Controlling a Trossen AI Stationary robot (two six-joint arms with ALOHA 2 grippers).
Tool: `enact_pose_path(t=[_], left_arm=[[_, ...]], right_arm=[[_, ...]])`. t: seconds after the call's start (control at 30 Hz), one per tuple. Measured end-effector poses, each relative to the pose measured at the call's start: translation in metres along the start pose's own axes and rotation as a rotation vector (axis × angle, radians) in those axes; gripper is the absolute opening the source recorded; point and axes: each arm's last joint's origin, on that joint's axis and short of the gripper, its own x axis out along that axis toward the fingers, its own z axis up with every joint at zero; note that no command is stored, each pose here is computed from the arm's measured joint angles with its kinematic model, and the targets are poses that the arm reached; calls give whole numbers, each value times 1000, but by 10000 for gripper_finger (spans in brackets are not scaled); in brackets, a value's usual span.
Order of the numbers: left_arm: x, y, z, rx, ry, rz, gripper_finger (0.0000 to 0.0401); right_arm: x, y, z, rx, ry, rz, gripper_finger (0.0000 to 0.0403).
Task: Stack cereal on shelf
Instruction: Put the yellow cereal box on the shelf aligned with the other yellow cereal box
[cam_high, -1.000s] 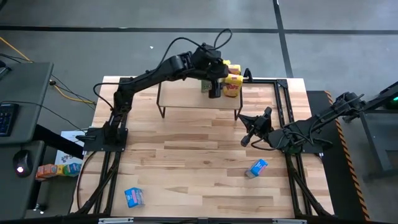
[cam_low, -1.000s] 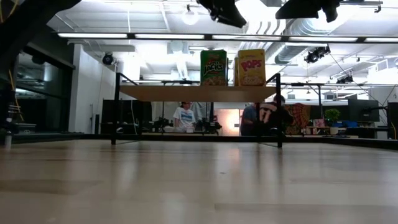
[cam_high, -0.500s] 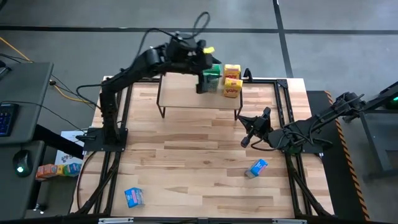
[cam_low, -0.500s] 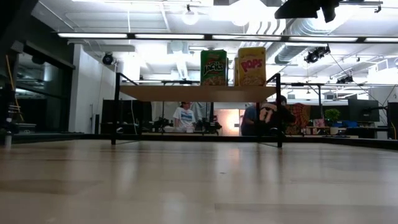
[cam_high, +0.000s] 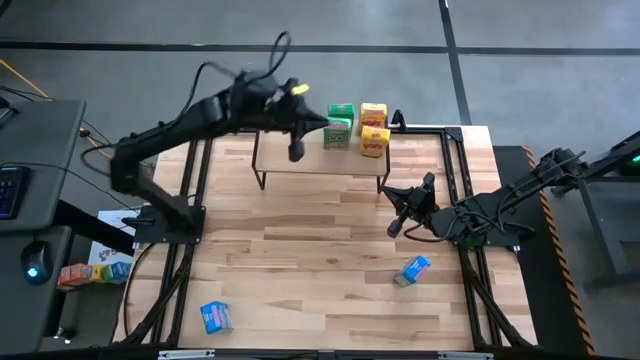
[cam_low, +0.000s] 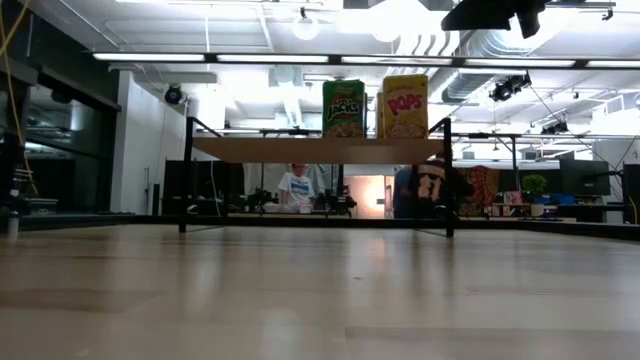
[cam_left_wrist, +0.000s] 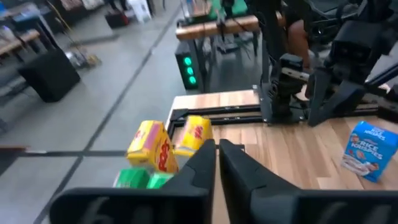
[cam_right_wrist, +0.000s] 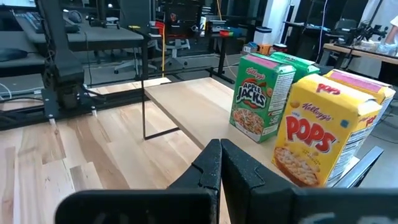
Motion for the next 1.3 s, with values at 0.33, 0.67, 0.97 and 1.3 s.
enact_pose_path(t=[0.33, 0.67, 0.97, 1.3], left_arm=[[-47, -43, -115, -63, -268, 24, 2], [-81, -84, -162, -120, -456, -87, 0], [-87, -96, -171, -101, -506, -124, 0], [-87, -98, -170, -73, -507, -124, 0]], right_arm=[[8, -4, 0, 75, 11, -16, 0], [55, -38, -12, 47, 174, -33, 0], [69, -74, -4, -74, 183, 11, 0], [84, -109, -9, -89, 253, -48, 0]])
